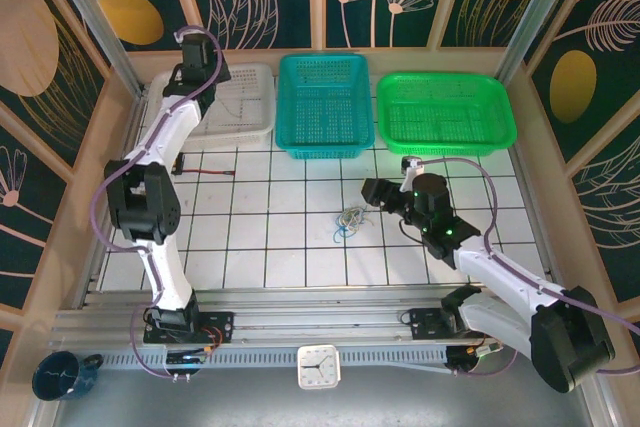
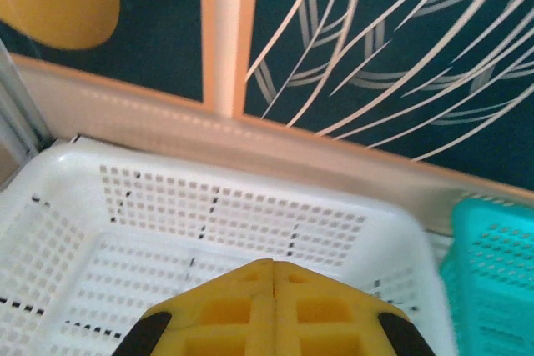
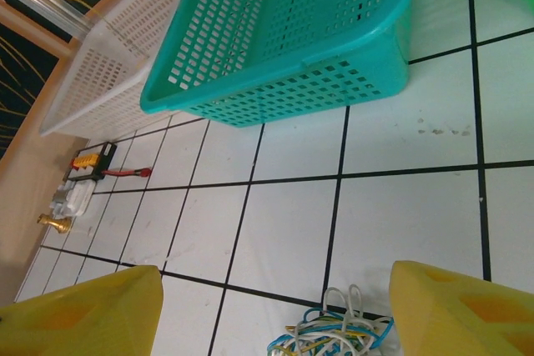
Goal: Untangle the cables
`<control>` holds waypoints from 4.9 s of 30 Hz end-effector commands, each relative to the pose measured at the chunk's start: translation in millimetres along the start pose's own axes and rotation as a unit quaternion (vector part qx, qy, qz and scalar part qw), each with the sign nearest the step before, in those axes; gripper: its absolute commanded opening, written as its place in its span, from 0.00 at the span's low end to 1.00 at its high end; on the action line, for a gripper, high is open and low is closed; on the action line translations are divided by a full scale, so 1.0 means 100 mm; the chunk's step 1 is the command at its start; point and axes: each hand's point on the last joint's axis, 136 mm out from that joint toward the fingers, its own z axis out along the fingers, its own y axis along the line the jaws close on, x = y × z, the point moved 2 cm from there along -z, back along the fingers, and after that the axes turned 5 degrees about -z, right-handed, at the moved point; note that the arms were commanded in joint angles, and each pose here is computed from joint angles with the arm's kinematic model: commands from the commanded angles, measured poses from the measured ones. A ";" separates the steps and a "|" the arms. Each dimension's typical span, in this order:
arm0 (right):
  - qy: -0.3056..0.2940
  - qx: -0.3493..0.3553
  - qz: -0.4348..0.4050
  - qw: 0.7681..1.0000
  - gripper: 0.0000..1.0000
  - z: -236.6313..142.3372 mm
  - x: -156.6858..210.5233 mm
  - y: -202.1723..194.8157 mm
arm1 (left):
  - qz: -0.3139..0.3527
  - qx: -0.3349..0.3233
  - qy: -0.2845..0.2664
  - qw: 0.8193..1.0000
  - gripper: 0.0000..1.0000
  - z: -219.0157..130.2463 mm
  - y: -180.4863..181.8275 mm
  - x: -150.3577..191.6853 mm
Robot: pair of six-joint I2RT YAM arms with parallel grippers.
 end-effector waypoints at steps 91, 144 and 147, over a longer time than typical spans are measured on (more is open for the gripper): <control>0.086 0.040 0.065 0.993 0.50 0.13 0.53 -0.39 | 0.222 0.296 0.305 0.878 0.96 -2.02 -1.75 3.76; 0.200 0.003 -0.061 0.978 0.31 0.50 1.46 0.46 | 0.143 0.197 0.295 0.924 0.80 -1.84 -0.97 3.72; 0.205 0.005 -0.063 0.977 0.30 0.52 1.51 0.44 | 0.144 0.198 0.293 0.924 0.80 -1.83 -0.98 3.70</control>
